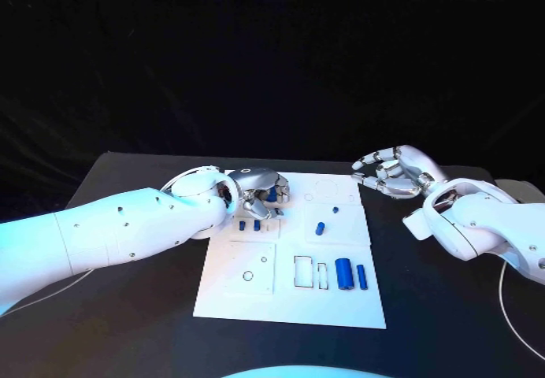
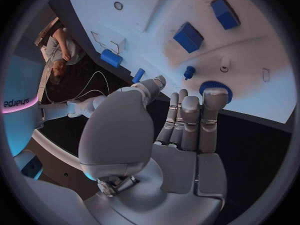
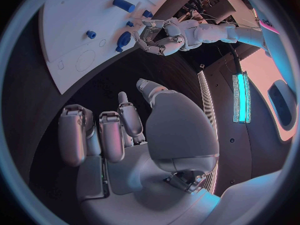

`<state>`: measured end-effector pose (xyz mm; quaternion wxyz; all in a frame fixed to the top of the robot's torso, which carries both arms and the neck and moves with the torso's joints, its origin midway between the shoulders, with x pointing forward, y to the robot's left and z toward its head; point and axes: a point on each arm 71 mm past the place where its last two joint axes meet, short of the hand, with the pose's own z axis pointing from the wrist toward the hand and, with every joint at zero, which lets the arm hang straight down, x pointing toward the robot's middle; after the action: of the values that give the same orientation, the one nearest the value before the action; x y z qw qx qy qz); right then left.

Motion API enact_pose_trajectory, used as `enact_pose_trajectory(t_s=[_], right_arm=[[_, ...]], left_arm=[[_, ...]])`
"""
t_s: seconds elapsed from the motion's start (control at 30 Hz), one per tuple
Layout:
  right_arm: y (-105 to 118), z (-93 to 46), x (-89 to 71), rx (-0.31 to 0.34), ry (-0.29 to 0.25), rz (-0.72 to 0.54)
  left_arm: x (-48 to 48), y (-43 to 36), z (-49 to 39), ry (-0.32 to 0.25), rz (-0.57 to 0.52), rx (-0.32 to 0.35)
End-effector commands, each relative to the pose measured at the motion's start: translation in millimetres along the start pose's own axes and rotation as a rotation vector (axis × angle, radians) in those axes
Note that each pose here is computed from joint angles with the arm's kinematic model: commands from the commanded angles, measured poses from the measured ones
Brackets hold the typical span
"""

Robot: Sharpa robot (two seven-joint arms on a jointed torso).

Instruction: Assemble the parts on the task board

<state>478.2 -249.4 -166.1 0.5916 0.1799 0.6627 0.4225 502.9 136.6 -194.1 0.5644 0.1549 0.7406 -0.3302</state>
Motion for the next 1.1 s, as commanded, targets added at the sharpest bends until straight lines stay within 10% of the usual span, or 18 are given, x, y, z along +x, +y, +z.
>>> enact_pose_trajectory(t_s=[0.03,1.1], right_arm=[[1.0,0.2,1.6,-0.012,0.01,0.0],[2.9,0.7,4.4,-0.016,0.017,0.002]], left_arm=[[4.1,0.2,2.4,0.049,0.104,-0.018],[9.8,7.1,17.4,0.11,0.141,-0.089]])
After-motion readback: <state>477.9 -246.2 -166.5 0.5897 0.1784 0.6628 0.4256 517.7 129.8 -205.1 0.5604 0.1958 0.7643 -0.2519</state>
